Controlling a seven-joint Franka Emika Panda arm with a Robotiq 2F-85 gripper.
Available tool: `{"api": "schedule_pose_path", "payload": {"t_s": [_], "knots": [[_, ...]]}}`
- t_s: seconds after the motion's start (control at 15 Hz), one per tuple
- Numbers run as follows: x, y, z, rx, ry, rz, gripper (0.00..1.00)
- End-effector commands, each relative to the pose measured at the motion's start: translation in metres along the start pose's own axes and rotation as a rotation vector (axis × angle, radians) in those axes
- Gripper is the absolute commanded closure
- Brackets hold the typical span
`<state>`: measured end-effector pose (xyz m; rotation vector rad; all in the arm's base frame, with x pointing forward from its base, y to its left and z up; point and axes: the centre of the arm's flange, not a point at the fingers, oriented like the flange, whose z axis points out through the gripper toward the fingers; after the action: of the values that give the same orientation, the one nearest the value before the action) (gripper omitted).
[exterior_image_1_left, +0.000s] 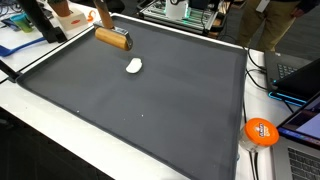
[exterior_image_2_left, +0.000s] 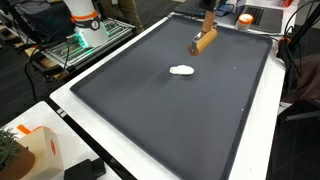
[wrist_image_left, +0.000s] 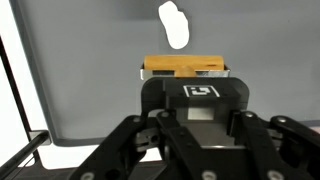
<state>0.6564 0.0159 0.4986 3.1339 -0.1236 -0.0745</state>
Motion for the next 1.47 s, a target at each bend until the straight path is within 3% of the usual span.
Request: {"api": "schedule_pose_path", "payload": {"t_s": [0.0,0.8,0.93,1.0,1.27,1.33,1.4], "knots": [[0.026,0.003,-0.011,0.01,-0.046,0.008,0.78],[0.075,0.002,0.006,-0.013,-0.152,0.046,0.78],[0.085,0.002,0.012,0.004,-0.137,0.063,0.78],[0.056,0.005,0.021,-0.014,-0.134,0.031,0.53],[0.067,0.004,0.027,-0.011,-0.121,0.043,0.53],[0.07,0.005,0.029,0.002,-0.105,0.061,0.78],[0.073,0.005,0.03,0.002,-0.101,0.063,0.78]]}}
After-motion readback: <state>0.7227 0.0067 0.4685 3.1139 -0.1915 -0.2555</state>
